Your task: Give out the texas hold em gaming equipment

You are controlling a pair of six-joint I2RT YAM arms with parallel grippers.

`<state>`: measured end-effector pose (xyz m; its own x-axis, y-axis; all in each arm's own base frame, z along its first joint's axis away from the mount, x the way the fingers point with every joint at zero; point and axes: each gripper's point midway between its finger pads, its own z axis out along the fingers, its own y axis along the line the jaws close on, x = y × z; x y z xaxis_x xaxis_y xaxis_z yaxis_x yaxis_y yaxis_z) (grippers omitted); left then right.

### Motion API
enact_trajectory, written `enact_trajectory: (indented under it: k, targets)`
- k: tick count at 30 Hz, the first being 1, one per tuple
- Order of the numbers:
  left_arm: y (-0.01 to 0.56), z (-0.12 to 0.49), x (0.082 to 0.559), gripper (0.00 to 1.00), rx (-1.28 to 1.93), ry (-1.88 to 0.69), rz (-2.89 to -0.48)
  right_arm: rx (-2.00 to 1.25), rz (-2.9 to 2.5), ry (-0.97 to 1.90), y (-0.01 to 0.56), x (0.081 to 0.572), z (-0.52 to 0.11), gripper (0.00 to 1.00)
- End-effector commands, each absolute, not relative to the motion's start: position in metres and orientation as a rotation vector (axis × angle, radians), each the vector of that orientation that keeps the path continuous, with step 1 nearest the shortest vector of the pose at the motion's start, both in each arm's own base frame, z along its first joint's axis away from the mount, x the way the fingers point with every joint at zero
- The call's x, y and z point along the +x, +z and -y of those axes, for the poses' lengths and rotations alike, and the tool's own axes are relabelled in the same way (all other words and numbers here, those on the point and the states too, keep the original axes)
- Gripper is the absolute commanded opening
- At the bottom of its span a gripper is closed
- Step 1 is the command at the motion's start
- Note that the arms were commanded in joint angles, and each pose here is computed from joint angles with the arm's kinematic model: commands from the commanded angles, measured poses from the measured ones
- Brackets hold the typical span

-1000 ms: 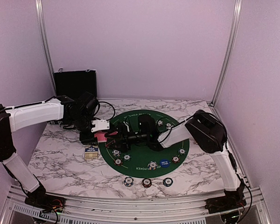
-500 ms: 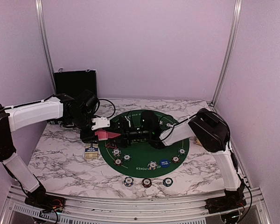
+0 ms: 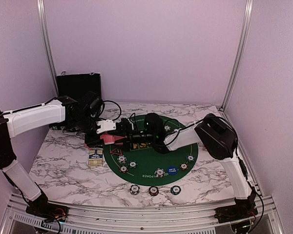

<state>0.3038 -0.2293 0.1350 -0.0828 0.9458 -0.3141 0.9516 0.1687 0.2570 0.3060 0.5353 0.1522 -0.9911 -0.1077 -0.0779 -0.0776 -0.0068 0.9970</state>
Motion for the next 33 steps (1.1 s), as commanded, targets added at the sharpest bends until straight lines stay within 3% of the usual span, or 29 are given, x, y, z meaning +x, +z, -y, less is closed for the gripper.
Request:
enact_trajectory:
  k: [1,33]
  targets:
    - [0.154,0.238,0.302,0.12,1.784,-0.052,-2.008,0.218,2.155,-2.242,0.156,0.305,-0.542,0.82]
    - [0.147,0.237,0.299,0.12,1.802,-0.056,-2.025,0.201,2.228,-2.139,0.129,0.312,-0.568,0.75]
